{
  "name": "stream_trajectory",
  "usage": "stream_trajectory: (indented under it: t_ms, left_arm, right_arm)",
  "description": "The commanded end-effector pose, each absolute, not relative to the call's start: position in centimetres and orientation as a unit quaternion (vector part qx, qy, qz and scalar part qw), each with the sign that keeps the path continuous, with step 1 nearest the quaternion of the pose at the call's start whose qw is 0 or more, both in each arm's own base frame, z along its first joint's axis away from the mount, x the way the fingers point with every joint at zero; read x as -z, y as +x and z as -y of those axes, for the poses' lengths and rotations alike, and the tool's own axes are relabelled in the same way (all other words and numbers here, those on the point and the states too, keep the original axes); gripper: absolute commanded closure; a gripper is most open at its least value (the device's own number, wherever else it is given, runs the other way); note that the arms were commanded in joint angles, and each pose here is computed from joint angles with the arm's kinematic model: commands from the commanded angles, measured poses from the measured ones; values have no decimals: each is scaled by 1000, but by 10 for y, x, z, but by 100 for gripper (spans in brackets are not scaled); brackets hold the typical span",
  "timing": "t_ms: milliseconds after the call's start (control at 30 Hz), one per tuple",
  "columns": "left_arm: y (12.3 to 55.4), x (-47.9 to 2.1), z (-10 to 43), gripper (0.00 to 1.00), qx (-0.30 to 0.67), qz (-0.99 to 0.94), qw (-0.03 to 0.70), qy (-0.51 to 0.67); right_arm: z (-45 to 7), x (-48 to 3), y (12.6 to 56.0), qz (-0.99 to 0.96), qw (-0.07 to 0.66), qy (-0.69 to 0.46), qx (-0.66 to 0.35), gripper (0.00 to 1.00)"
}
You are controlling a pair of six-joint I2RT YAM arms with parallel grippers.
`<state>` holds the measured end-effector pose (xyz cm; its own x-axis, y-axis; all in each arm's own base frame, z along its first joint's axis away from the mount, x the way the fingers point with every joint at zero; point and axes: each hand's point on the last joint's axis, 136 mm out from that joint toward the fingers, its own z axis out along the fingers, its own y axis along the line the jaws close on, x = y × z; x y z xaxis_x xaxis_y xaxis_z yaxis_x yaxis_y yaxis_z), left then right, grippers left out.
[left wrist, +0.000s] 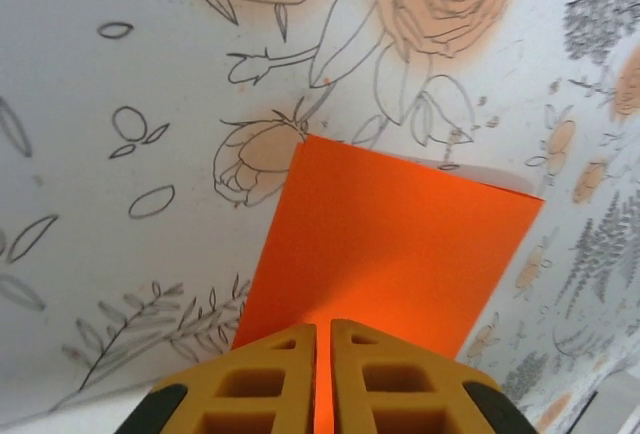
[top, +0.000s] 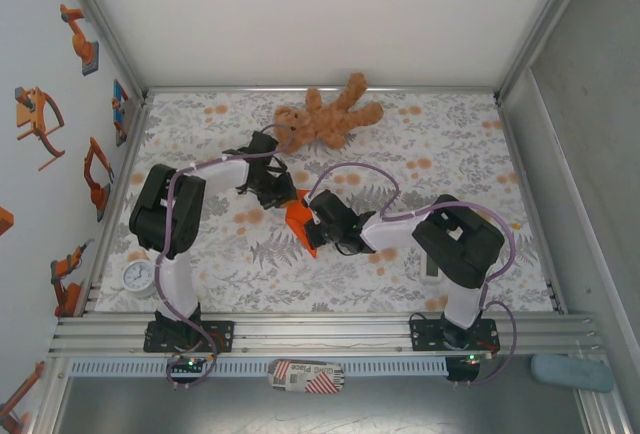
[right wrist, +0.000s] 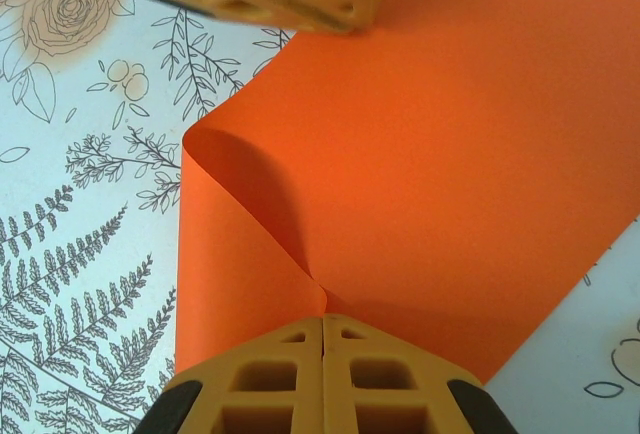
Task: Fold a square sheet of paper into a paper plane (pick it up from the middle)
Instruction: Third fold the triangle at the center of the table.
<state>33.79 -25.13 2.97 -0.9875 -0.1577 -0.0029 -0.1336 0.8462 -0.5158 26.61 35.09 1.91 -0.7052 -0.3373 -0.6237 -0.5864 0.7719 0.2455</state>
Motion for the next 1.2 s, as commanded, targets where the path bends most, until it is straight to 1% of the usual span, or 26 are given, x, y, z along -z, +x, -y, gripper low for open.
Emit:
stream_trajectory:
  t_ms: [0,100,233,400,767,900,1167]
  left_arm:
    - [348,-69,236,83,281,-952,74,-101]
    - [340,-78,227,79,296,-943,93,-118]
    - [322,-86,229,77,338,-926,113,-126]
    - [298,-87,238,77,378,-911,104,-127]
    - [271,-64,257,83,360,-922,85,-118]
    - [269,-59,262,86,360,-923,77,-116]
    - [266,-46,266,87,350,-928,54,-114]
  right_arm:
    - [-350,-11,267,-902,272,-257,-213,100]
    - [-350,-12,268,-902,273,-255,-216,100]
    - [-351,-12,267,-902,271,-253,-221,100]
    - [-351,-11,267,-903,268,-250,-224,100]
    - [-349,-10,267,-904,267,-247,-224,100]
    - [-349,-10,267,-904,267,-246,-224,100]
    - [-349,-10,268,-905,266,-247,-223,100]
